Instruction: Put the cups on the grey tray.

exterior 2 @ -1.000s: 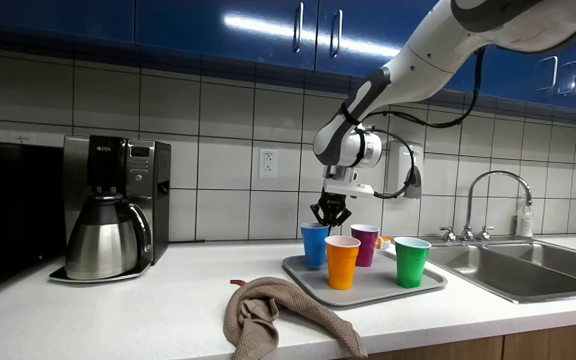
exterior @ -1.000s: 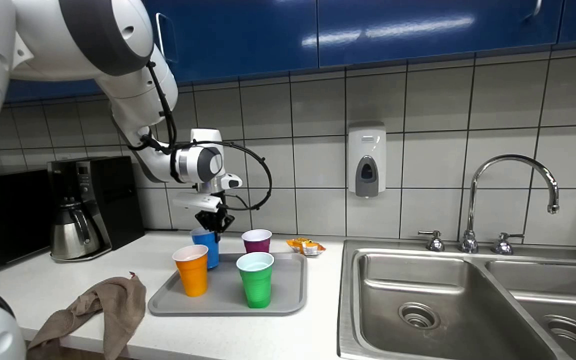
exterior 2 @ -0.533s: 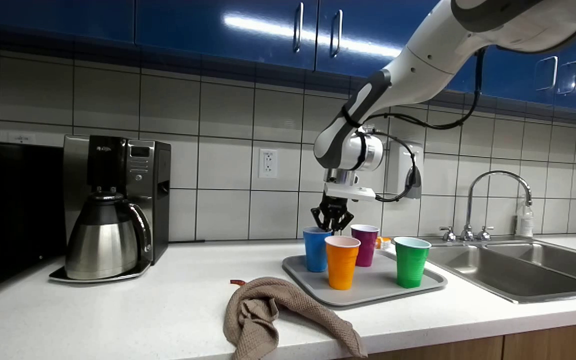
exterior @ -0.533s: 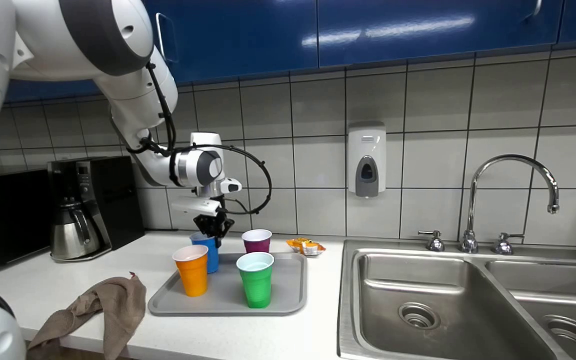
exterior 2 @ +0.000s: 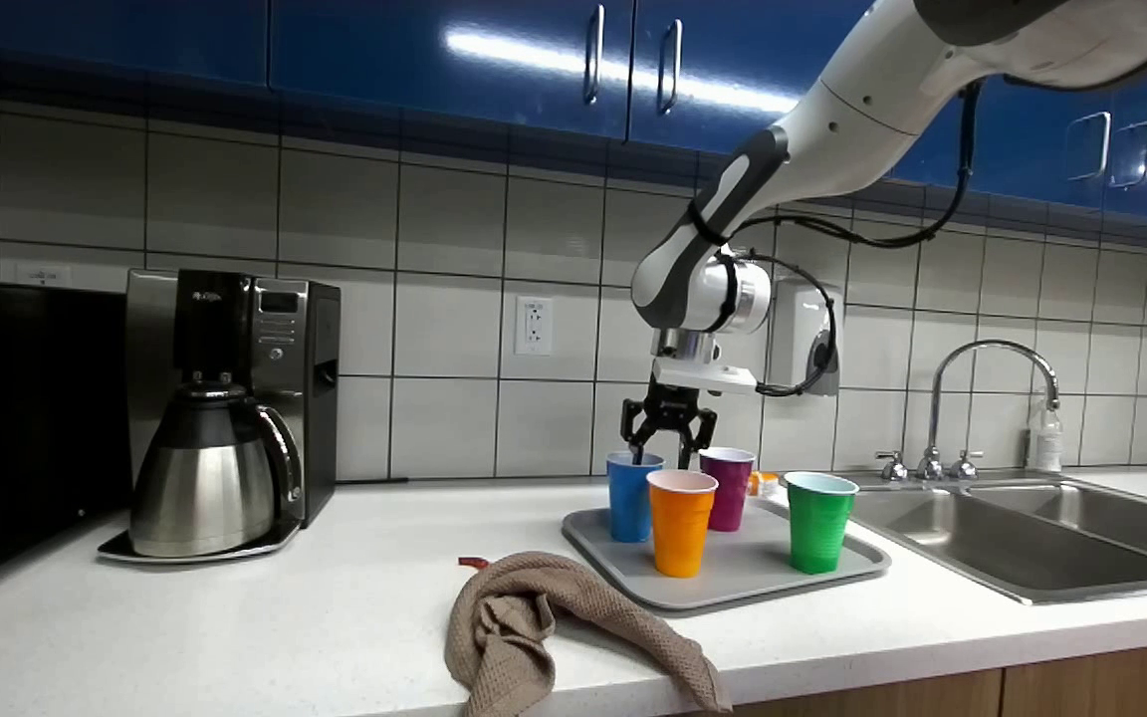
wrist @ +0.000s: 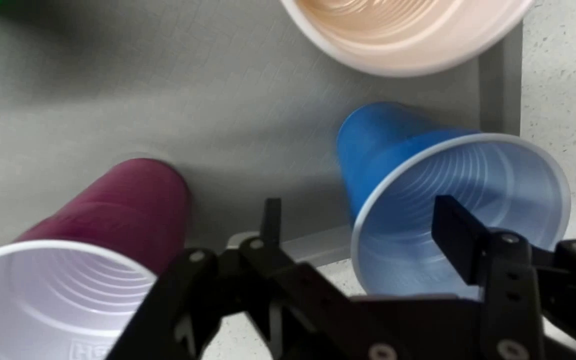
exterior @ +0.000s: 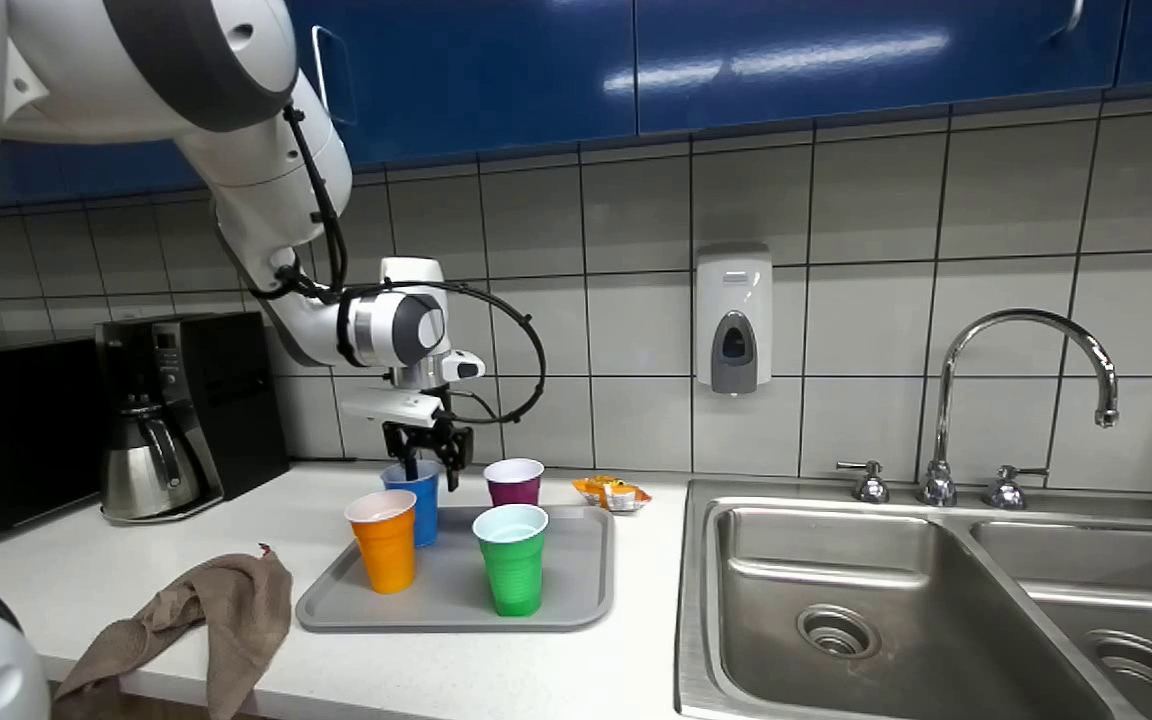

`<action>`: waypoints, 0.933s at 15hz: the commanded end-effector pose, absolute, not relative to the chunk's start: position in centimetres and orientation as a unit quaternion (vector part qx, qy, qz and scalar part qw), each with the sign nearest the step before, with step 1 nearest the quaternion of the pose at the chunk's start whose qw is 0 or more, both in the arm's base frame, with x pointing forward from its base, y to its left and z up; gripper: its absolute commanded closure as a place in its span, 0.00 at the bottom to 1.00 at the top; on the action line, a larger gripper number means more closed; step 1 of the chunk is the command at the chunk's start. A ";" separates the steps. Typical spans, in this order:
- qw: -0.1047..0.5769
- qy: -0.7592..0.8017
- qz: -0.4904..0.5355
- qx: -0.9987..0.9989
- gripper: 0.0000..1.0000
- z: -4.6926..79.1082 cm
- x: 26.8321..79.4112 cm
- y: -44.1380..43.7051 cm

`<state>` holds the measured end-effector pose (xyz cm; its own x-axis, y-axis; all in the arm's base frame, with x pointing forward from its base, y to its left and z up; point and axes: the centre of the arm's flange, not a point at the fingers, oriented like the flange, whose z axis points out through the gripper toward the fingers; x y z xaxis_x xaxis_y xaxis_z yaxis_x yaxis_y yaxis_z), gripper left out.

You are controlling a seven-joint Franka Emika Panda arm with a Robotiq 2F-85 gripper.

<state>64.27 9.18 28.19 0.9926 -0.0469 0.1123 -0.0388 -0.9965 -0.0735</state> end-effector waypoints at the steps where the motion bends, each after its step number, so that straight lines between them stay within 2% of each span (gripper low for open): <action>1: 0.041 0.015 -0.065 -0.997 0.00 30.7 61.5 7.4; 14: 0.062 -0.038 -0.068 -0.995 0.00 35.1 56.5 4.1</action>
<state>59.14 5.30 33.45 0.9898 -0.0045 0.1425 0.0112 -0.9940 -0.1088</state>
